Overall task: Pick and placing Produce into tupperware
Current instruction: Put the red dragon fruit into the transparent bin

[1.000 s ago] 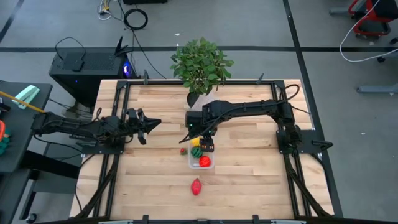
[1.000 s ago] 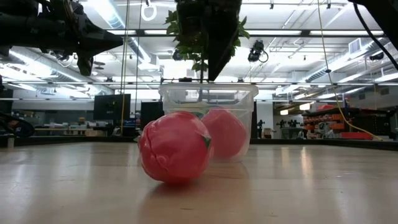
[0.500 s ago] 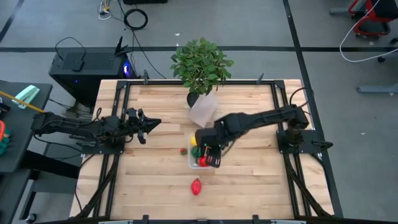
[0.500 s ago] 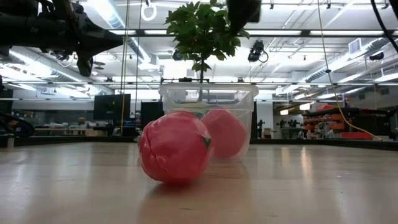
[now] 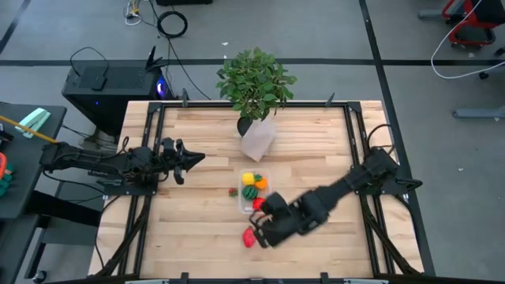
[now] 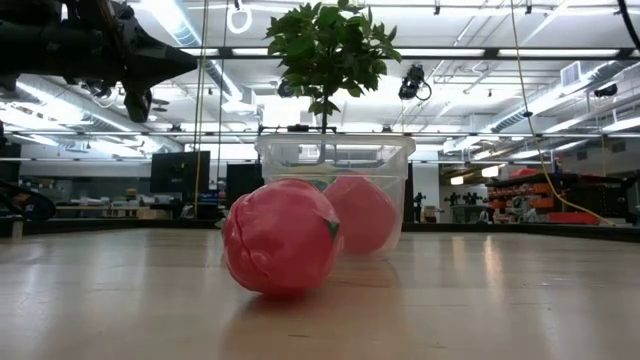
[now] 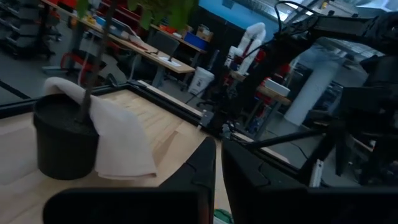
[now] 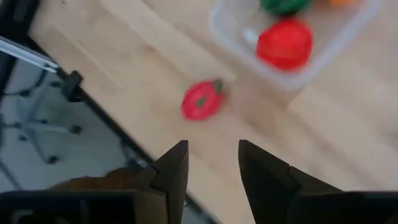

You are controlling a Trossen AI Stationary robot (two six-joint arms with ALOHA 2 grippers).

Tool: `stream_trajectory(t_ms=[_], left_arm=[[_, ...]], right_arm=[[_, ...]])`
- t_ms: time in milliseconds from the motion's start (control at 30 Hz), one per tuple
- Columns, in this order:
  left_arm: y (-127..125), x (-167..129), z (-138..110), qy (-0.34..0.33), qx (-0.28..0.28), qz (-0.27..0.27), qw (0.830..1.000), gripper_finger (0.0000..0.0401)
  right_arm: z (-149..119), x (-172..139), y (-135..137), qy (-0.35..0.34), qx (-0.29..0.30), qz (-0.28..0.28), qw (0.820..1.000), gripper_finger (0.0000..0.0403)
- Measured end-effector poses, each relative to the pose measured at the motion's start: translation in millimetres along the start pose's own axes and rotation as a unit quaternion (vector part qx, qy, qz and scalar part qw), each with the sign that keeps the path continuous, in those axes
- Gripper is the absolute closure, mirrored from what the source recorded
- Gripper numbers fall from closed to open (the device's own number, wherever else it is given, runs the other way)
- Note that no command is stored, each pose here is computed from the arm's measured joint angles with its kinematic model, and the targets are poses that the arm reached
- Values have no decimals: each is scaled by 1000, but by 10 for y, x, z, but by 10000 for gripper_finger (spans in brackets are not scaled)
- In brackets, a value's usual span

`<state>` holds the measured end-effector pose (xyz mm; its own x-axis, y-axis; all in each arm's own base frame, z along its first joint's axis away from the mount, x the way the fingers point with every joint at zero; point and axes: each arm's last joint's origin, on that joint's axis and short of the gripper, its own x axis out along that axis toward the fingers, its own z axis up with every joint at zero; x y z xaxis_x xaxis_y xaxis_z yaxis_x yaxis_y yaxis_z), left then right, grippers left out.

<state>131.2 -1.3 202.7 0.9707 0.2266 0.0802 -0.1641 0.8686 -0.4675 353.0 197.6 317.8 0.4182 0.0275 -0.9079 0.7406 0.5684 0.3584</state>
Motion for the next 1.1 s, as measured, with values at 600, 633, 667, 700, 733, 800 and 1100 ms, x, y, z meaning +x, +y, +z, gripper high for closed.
stream_trajectory(t_ms=[600, 633, 667, 700, 733, 800, 1100], left_arm=[[-18, 0, -9, 15, 0, -30, 999, 375], [-18, 0, -8, 15, 0, -30, 999, 374], [-18, 0, -8, 15, 0, -30, 999, 372], [-18, -1, -8, 15, 0, -31, 999, 371], [-19, -1, -7, 14, 0, -31, 999, 370], [-19, -1, -6, 14, 0, -31, 999, 369], [-27, -1, 8, 6, -2, -34, 999, 380]], right_arm=[[-1452, -380, 20, 49, 124, 70, 989, 259], [-1514, -400, -2, 53, 133, 66, 988, 259], [-1573, -418, -31, 55, 142, 60, 986, 260], [-1621, -434, -56, 57, 151, 54, 985, 261], [-1662, -448, -75, 58, 156, 51, 985, 264], [-1726, -459, -87, 62, 153, 52, 985, 271], [-2077, 9, 250, 107, 121, 152, 975, 319]])
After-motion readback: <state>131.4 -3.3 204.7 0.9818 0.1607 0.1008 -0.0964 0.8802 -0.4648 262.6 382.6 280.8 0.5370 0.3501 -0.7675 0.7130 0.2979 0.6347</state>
